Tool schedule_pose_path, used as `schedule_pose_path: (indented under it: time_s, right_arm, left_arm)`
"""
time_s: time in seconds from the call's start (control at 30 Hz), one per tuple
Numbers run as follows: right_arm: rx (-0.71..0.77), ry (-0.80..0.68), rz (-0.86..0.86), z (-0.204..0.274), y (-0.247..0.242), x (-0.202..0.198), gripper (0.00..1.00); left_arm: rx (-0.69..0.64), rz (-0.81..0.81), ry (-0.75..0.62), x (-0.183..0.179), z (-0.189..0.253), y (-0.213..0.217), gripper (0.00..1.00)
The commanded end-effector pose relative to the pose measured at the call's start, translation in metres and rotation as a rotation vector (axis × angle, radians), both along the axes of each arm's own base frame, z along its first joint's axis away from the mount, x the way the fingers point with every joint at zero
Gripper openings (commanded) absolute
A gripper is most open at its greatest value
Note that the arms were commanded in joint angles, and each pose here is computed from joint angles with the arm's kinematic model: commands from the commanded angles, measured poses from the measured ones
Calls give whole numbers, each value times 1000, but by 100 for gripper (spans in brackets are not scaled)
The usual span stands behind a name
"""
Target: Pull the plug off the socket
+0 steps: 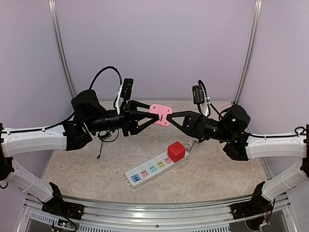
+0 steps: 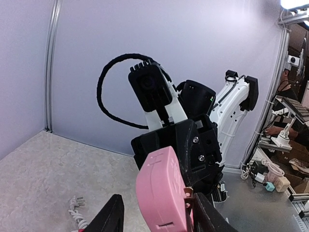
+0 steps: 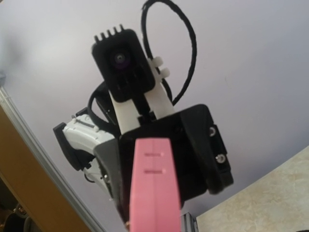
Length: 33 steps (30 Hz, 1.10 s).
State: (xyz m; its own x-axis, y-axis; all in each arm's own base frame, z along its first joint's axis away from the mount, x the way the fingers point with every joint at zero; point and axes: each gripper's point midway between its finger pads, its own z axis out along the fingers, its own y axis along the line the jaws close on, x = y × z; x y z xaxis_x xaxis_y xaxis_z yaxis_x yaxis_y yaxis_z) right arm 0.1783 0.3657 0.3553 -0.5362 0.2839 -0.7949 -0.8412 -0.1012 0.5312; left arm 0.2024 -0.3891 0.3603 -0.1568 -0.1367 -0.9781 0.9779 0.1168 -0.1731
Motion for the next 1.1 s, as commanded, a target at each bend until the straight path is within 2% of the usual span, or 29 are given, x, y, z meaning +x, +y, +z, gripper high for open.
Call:
schedule_pose_path:
  time_s: [0.0,0.37,0.43,0.6,0.7,0.9,0.97,1.07]
  right_arm:
    - [-26,-31,111,-8,6,-23,0]
    - [-36,-47,92,-7,4,-24,0]
    - [-37,-43,84,-8,3,-23,0]
    - [-44,-32,55,-9,2,-19,0]
    - [-42,-28,54,-9,1,-19,0]
    - [-38,-26,62,-8,2,-19,0]
    - [-40,-26,62,-8,2,-19,0]
    - [-40,-31,60,-8,2,-19,0]
  left_arm:
    - [2,120,43,33,8,3,45]
    - [33,202,160,55,7,4,39]
    - [36,176,146,52,7,4,47]
    - [-3,42,32,20,21,11,78]
    - [8,12,-24,6,24,11,84]
    - [51,-38,-21,-4,13,6,83]
    - [69,-54,-14,-7,9,2,80]
    - [108,-74,18,-7,0,-4,70]
